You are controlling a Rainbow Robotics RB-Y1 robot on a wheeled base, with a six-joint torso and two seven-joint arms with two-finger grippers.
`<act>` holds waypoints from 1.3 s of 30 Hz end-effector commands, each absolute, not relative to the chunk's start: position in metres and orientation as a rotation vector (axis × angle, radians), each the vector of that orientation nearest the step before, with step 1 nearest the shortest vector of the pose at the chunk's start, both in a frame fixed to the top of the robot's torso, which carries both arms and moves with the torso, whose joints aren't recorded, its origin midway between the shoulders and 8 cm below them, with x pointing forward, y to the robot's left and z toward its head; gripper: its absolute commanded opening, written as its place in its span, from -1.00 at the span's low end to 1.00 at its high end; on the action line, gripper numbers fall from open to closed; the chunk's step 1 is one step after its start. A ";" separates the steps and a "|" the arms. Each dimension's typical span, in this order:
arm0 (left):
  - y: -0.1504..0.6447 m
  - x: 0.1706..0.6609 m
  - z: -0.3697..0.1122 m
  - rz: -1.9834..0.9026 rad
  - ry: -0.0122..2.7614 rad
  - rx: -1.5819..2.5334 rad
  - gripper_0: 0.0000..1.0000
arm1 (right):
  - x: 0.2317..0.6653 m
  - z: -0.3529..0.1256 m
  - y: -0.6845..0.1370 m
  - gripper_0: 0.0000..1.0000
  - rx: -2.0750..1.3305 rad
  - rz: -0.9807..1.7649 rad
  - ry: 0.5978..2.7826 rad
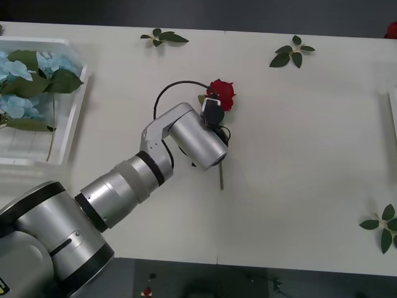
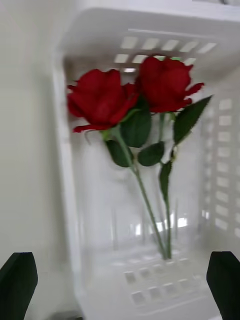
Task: Put the red flowers into the right box and the blue flowers into the left box
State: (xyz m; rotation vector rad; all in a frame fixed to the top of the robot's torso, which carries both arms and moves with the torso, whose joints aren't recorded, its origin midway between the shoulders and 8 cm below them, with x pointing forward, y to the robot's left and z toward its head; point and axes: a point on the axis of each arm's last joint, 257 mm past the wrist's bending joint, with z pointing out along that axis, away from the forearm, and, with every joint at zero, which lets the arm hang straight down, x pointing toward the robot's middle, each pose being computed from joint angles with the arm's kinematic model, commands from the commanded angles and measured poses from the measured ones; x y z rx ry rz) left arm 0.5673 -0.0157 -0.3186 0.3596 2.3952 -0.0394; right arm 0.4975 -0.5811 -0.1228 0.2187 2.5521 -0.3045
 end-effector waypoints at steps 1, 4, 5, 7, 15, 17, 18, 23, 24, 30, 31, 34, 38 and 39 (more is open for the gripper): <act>-0.033 0.564 -0.319 -0.053 2.378 0.399 0.99 | 0.524 -0.096 -0.522 1.00 -0.002 -0.192 2.478; -0.034 0.562 -0.321 -0.048 2.378 0.412 0.99 | 0.539 -0.090 -0.467 1.00 -0.114 -0.064 2.423; -0.033 0.562 -0.322 -0.044 2.378 0.413 0.97 | 0.543 -0.089 -0.454 1.00 -0.135 -0.034 2.407; -0.034 0.561 -0.323 -0.043 2.380 0.420 0.42 | 0.551 -0.087 -0.413 1.00 -0.197 0.062 2.362; -0.031 0.560 -0.327 -0.029 2.383 0.423 -1.00 | 0.564 -0.091 -0.281 1.00 -0.247 0.502 2.233; -0.028 0.559 -0.329 -0.021 2.382 0.424 -1.00 | 0.565 -0.092 -0.260 1.00 -0.242 0.578 2.212; -0.027 0.560 -0.329 -0.015 2.379 0.424 -1.00 | 0.565 -0.093 -0.251 1.00 -0.240 0.602 2.207; -0.006 0.559 -0.337 0.004 2.380 0.416 -1.00 | 0.566 -0.098 -0.223 1.00 -0.262 0.666 2.189; -0.001 0.559 -0.336 -0.004 2.371 0.412 -1.00 | 0.566 -0.096 -0.217 1.00 -0.268 0.682 2.182; 0.037 0.540 -0.335 -0.041 2.332 0.420 -1.00 | 0.570 -0.086 -0.201 1.00 -0.298 0.711 2.139; 0.040 0.537 -0.335 -0.050 2.332 0.420 -1.00 | 0.570 -0.085 -0.201 1.00 -0.302 0.712 2.136; 0.059 0.522 -0.332 -0.071 2.329 0.433 -1.00 | 0.570 -0.080 -0.202 1.00 -0.379 0.678 2.097; 0.076 0.509 -0.329 -0.085 2.322 0.454 -0.42 | 0.557 -0.065 -0.190 1.00 -0.502 0.764 2.013; 0.078 0.508 -0.328 -0.081 2.319 0.458 0.42 | 0.551 -0.060 -0.185 1.00 -0.547 0.801 1.978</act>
